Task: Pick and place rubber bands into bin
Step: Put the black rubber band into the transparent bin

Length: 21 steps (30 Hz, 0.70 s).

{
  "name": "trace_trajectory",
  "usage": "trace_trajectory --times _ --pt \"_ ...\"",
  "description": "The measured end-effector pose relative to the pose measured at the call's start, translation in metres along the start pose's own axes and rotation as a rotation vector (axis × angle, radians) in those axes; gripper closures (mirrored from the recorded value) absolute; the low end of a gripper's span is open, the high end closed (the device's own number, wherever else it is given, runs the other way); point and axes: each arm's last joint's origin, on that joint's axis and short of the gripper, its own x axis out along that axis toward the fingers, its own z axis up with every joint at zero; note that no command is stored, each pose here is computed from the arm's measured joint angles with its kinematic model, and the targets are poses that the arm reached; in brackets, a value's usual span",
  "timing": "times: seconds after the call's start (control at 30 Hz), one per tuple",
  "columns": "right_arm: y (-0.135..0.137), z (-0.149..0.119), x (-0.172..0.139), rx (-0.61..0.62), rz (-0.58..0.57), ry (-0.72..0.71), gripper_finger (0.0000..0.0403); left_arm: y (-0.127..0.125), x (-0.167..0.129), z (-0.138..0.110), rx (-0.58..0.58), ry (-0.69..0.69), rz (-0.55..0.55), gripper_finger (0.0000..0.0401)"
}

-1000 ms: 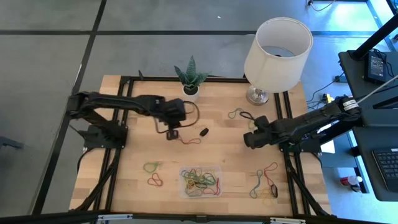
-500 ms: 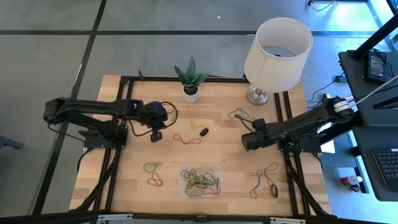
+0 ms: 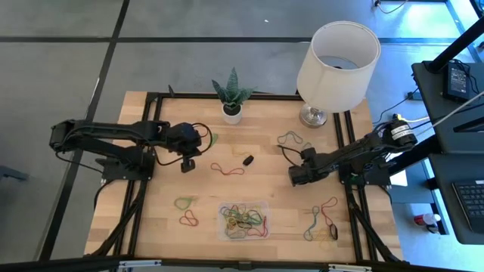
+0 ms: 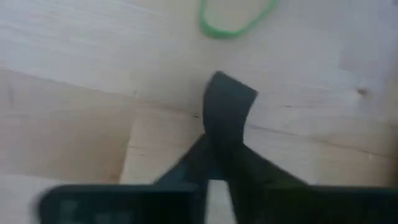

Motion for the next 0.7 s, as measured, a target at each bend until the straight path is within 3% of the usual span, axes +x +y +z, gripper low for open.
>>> trace_trajectory --times 0.07,0.27,0.47,0.7 --pt "0.0 0.0 -0.003 -0.003 0.014 0.003 0.0387 0.0 0.0 0.0 0.0 0.0 0.0 0.0399" --pt "0.008 0.002 -0.028 -0.027 0.046 0.002 0.0396 0.0 0.0 0.0 -0.016 0.0 0.001 0.0399" --pt "0.023 0.007 -0.076 -0.144 0.088 -0.081 0.0399 0.0 0.0 0.0 -0.016 0.0 0.001 0.0398" --pt "0.048 0.009 -0.141 -0.294 0.335 -0.21 0.0401 0.0 0.0 0.0 0.014 -0.001 0.0 0.0398"
